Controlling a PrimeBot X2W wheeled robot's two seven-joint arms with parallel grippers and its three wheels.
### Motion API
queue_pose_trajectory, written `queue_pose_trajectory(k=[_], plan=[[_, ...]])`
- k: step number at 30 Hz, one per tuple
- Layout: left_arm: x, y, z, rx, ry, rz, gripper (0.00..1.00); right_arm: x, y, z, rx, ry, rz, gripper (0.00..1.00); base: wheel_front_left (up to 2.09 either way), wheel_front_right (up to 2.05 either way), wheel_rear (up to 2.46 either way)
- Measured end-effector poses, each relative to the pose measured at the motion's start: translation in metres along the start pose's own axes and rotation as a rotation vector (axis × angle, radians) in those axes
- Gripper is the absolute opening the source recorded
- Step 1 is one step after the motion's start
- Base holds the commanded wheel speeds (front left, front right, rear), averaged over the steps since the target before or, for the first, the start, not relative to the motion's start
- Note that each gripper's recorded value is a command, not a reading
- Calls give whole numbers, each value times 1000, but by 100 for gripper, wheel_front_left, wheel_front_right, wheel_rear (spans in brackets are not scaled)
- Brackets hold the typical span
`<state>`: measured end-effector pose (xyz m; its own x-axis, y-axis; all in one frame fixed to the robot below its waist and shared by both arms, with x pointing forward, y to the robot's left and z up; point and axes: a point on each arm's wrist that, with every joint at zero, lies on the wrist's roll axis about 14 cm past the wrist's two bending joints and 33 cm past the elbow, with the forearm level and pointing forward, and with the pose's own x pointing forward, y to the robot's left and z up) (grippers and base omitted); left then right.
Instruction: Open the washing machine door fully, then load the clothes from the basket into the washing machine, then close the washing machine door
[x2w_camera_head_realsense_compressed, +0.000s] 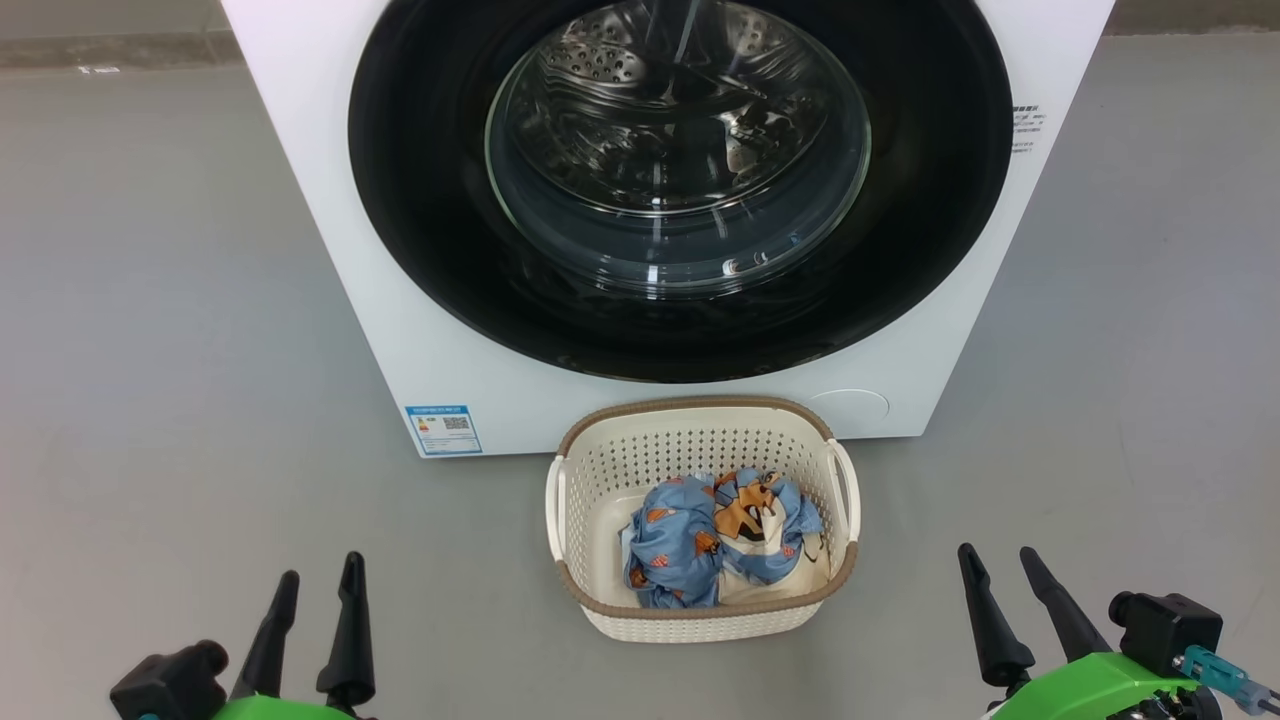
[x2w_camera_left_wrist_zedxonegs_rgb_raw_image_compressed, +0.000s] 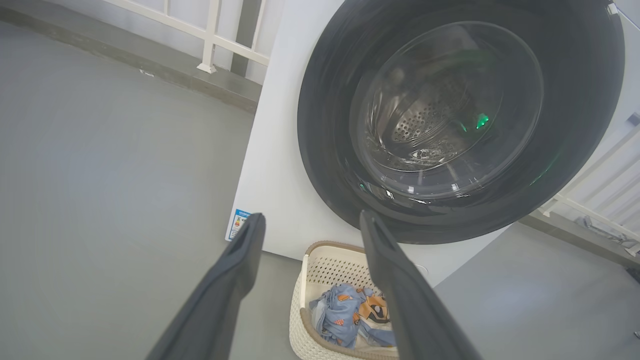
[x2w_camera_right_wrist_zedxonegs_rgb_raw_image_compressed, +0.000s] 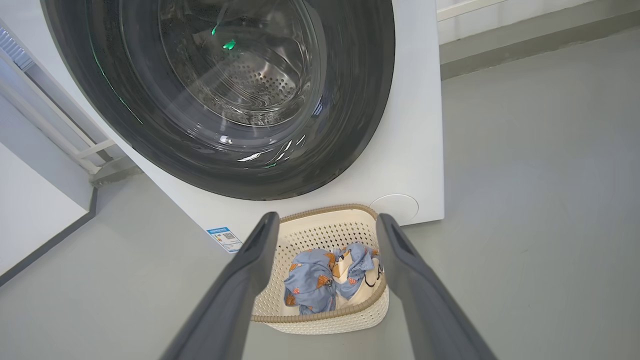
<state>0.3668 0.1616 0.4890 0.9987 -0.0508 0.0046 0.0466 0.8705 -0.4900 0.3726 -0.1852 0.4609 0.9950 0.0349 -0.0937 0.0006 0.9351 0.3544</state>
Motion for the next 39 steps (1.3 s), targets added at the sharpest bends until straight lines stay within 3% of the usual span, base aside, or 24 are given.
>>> queue_pose_trajectory(k=[13, 23, 39], plan=[[2, -10, 5, 145, -27, -48, 100, -1, -1, 5, -86, -32, 8, 100, 0, 0, 0], [3, -15, 7, 257, -45, -77, 100, -1, -8, 5, -87, -47, -19, 100, 0, 0, 0], [4, -15, 4, 304, -37, -88, 100, -4, -21, -2, -126, -23, -60, 100, 0, 0, 0]])
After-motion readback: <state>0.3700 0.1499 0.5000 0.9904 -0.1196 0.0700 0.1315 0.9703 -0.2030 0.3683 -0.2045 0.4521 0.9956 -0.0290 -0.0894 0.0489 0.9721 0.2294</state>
